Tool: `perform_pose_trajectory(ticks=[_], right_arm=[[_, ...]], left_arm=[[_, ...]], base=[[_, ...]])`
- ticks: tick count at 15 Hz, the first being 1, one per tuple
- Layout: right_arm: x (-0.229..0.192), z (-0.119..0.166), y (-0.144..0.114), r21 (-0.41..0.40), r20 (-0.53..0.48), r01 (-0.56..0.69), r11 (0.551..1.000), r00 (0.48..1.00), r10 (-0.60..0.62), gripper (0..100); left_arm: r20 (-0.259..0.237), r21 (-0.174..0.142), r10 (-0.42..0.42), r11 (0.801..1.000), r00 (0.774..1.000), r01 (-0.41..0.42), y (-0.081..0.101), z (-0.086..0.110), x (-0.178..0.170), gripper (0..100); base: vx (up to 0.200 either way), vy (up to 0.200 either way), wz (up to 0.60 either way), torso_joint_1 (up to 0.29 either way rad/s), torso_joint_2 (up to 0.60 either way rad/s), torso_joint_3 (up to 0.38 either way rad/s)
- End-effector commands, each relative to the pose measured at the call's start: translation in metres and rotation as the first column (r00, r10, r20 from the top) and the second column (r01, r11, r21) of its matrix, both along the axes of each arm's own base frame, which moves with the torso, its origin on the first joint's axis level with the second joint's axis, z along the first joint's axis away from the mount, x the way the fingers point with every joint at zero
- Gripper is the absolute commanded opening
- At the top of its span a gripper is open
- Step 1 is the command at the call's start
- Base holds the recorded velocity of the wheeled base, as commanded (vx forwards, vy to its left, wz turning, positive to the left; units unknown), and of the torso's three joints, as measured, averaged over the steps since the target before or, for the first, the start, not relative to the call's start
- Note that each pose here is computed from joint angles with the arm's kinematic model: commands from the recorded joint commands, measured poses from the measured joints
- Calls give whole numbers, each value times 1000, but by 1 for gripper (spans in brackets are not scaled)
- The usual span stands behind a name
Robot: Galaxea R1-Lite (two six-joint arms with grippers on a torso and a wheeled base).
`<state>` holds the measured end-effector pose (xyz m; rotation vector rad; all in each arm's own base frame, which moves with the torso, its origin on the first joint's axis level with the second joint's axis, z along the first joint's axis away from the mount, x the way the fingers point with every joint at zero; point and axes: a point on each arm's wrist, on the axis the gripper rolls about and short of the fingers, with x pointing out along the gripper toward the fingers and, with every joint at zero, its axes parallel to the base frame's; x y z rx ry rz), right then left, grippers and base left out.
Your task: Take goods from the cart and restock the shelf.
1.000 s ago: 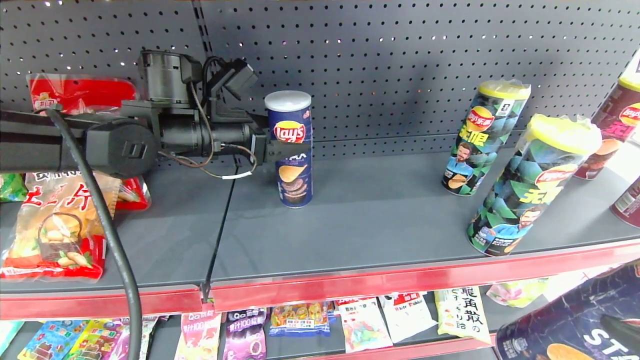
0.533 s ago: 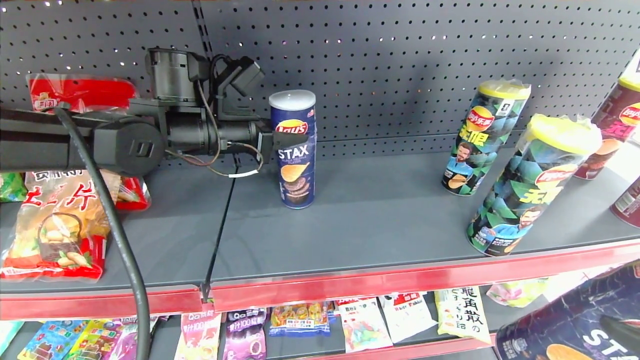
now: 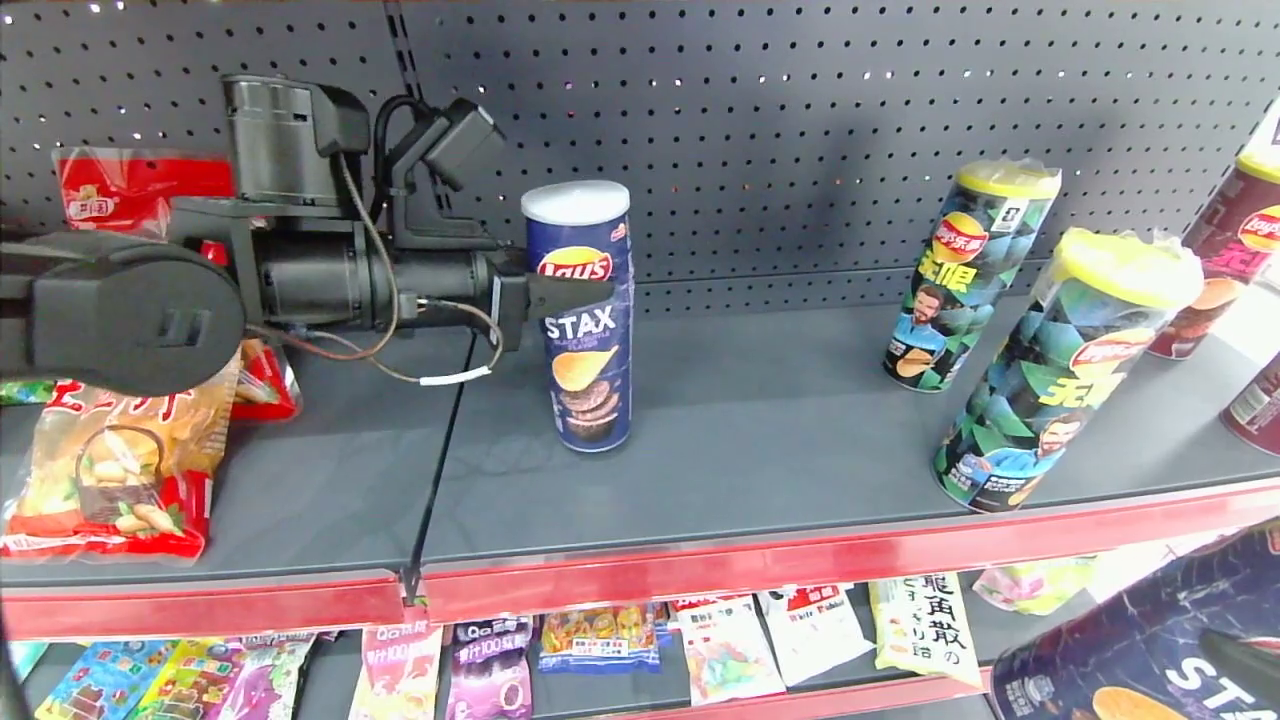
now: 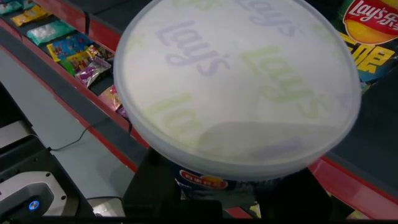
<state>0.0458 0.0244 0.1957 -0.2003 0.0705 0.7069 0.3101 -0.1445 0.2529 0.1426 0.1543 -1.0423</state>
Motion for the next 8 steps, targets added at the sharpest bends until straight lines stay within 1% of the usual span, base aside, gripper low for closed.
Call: perform_pose_trajectory(ticks=[1, 4, 6, 7, 8], right_arm=[[1, 0, 0, -2, -4, -2, 1000, 1000, 2, 0], [2, 0, 1, -3, -7, -3, 1000, 1000, 2, 0], [2, 0, 1, -3, -7, -3, 1000, 1000, 2, 0], [2, 0, 1, -3, -7, -3, 1000, 1000, 2, 0], [2, 0, 1, -2, -5, -3, 1000, 1000, 2, 0]], left_arm=[[-7, 9, 0, 1000, 1000, 0, 10, 2, -38, 0], [-32, 25, -1, 1000, 999, 2, 13, -7, -57, 0], [5, 16, 36, 999, 999, -36, 12, -13, -59, 0], [11, 11, 51, 999, 999, -51, 13, -17, -60, 0], [4, 1, 54, 999, 999, -54, 13, -19, -63, 0]], base=[[0, 0, 0, 0, 0, 0], [0, 0, 0, 0, 0, 0], [0, 0, 0, 0, 0, 0], [0, 0, 0, 0, 0, 0], [0, 0, 0, 0, 0, 0]])
